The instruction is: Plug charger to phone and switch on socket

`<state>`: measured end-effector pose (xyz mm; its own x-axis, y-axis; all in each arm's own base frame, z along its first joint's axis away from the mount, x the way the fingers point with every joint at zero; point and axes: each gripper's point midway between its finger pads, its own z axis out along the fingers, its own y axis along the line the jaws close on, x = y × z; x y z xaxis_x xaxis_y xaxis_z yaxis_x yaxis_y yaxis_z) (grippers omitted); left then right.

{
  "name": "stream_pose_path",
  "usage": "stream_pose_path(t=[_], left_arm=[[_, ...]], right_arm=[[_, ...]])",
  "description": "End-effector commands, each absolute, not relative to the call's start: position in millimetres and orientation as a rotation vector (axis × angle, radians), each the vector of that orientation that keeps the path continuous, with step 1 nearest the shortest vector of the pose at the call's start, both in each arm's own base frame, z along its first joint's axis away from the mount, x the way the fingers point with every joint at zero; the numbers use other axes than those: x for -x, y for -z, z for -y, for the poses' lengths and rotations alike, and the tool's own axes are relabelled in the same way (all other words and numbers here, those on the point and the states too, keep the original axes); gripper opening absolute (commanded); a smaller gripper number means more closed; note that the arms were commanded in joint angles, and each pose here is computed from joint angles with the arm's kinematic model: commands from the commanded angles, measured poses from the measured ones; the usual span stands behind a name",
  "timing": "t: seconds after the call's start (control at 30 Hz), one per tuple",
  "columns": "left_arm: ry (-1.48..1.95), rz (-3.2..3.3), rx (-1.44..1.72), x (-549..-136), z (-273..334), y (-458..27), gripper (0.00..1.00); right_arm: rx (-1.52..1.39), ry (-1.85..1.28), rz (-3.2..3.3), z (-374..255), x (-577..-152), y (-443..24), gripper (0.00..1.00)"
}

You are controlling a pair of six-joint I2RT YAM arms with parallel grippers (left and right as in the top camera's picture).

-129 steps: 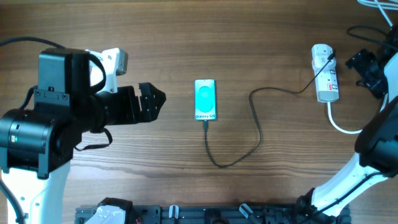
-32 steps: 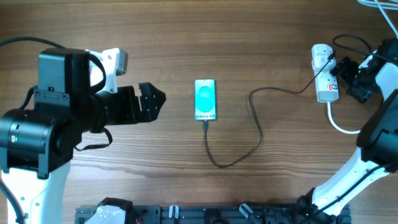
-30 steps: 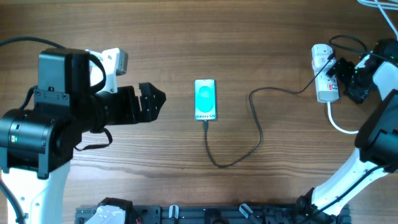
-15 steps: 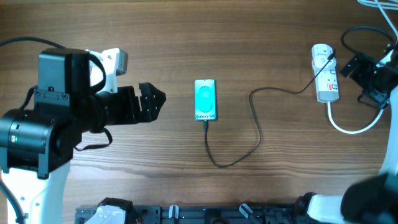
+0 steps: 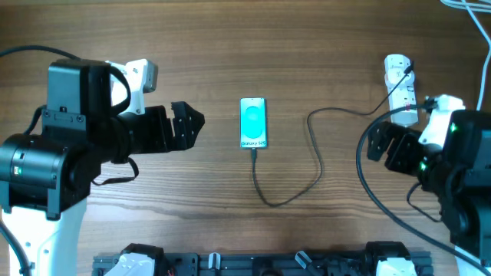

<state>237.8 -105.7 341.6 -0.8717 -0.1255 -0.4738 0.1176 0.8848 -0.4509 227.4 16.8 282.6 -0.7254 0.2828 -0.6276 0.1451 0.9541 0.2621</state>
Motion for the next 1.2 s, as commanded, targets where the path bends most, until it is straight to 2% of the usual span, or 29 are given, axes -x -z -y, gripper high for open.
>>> stream_pose_path(t=[0.0, 0.47, 0.7, 0.9, 1.17], left_arm=[[0.640, -2.541, -0.015, -238.8, 104.5, -342.0, 1.00], [0.640, -2.541, -0.015, -238.8, 104.5, -342.0, 1.00], [0.640, -2.541, -0.015, -238.8, 104.5, -342.0, 1.00], [0.640, -2.541, -0.015, -238.8, 104.5, -342.0, 1.00], [0.640, -2.540, -0.015, -238.9, 104.5, -342.1, 1.00]], right_arm=[[-0.271, -0.287, -2.419, -23.3, -225.5, -276.5, 1.00], [-0.290, -0.221, -2.581, -17.5, -245.7, -241.3, 1.00], [-0.272, -0.234, -2.589, -19.8, -250.0, -238.9, 1.00], [-0.141, -0.199, -2.433, -18.6, -254.6, -269.1, 1.00], [-0.108, -0.205, -2.186, -18.7, -231.7, -322.0, 0.99]])
